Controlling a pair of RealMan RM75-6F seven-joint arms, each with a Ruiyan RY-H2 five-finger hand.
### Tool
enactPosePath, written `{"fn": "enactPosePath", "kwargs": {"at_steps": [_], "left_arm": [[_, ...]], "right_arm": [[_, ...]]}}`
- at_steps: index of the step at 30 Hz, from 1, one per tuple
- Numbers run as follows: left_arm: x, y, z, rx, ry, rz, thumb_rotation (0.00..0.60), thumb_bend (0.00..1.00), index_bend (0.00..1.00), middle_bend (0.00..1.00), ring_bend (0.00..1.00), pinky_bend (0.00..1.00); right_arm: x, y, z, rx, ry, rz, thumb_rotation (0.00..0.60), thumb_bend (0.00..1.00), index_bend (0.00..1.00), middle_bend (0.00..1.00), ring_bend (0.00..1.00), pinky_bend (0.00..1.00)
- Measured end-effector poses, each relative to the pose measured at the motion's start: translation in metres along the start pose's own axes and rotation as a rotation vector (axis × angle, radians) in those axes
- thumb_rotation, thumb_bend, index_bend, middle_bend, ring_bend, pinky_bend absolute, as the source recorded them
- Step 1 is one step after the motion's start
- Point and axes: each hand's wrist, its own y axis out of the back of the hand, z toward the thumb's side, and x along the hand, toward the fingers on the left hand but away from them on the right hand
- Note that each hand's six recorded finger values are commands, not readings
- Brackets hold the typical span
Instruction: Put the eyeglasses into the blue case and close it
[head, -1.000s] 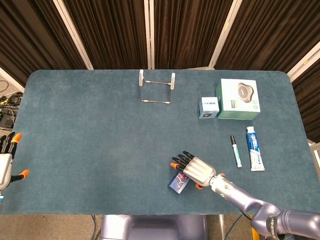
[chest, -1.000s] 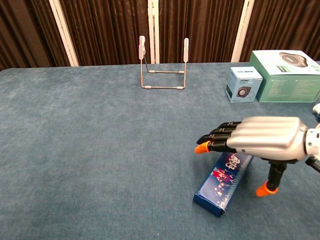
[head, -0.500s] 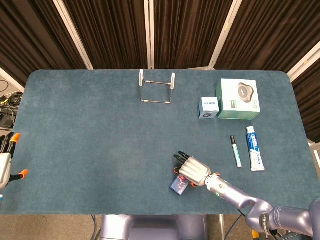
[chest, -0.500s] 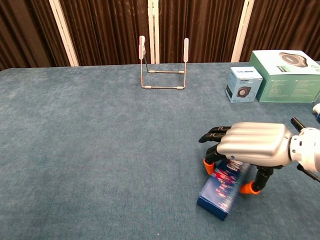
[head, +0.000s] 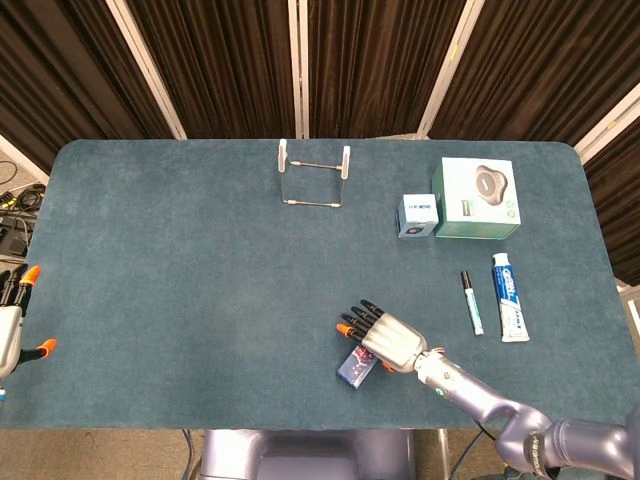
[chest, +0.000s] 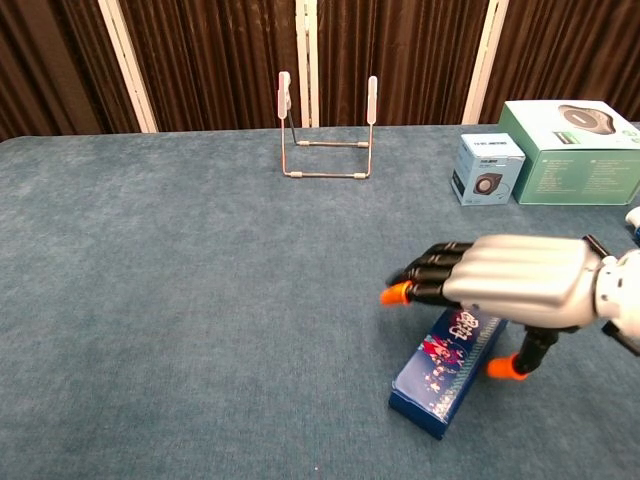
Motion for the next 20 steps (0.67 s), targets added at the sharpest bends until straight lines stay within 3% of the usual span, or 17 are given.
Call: {"fn": "enactPosePath", "kwargs": {"at_steps": [6, 12, 15, 20], "left_arm": [[-0.004, 0.007, 0.001, -0.018, -0.012, 0.022, 0.600, 0.00, 0.00, 0.00, 0.00, 0.00], [-0.013, 0.018, 0.002, -0.032, -0.030, 0.059, 0.600, 0.00, 0.00, 0.00, 0.00, 0.00], [-0.018, 0.023, 0.004, -0.035, -0.040, 0.081, 0.600, 0.00, 0.00, 0.00, 0.00, 0.00], [-0.029, 0.034, 0.005, -0.043, -0.052, 0.133, 0.600, 0.00, 0.00, 0.00, 0.00, 0.00]], "right_arm": [[0.034, 0.021, -0.020, -0.008, -0.084, -0.070, 0.600, 0.15, 0.02, 0.00, 0.00, 0.00], [0.081, 0.044, -0.048, -0.082, -0.214, -0.217, 0.600, 0.08, 0.02, 0.00, 0.00, 0.00], [0.110, 0.051, -0.063, -0.117, -0.307, -0.298, 0.600, 0.00, 0.00, 0.00, 0.00, 0.00], [0.164, 0.051, -0.081, -0.215, -0.475, -0.413, 0.600, 0.00, 0.00, 0.00, 0.00, 0.00]]}}
